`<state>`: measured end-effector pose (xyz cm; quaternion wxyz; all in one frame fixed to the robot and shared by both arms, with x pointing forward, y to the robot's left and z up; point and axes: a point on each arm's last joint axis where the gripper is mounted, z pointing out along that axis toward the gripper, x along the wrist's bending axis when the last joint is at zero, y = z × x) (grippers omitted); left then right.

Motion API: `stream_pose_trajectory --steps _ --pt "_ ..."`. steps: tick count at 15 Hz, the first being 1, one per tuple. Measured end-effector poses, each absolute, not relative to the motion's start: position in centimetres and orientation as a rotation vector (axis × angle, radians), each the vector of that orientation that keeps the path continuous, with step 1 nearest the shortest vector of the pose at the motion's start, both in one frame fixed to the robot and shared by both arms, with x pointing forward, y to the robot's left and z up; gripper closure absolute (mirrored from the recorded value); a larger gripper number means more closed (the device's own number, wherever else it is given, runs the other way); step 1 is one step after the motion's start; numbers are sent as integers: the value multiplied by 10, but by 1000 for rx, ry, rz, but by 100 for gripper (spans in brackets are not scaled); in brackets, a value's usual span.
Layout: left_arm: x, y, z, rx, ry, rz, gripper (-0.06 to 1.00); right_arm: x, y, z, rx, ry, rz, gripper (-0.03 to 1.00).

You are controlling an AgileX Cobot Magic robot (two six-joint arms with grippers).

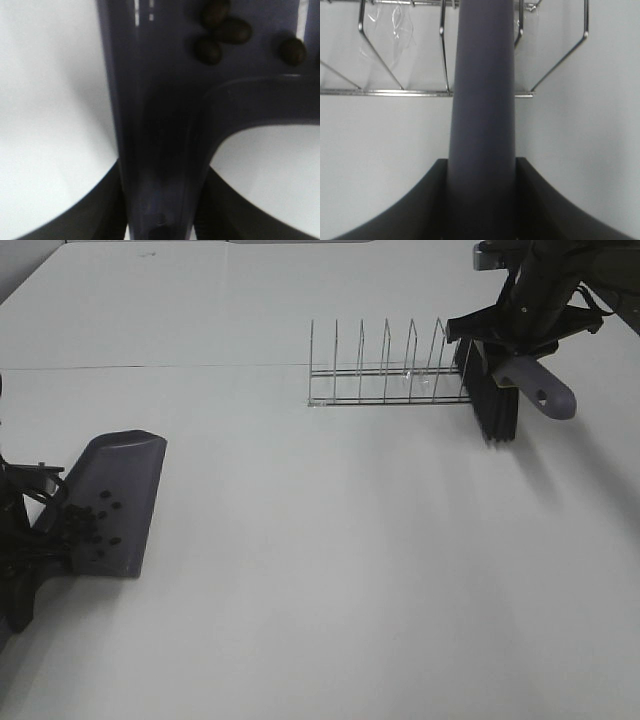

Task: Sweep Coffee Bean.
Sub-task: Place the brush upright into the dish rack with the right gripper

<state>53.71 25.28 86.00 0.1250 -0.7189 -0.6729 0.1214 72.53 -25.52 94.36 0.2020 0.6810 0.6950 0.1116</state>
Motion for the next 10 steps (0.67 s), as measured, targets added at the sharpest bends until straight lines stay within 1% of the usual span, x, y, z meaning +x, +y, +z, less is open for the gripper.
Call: stream_pose_trajectory --steps 4,10 --pt "537 249 860 -2079 -2006 387 64 751 -254 937 1900 1912 329 69" --pt "537 249 860 -2075 -2013 387 64 750 -253 934 1938 1924 298 69"
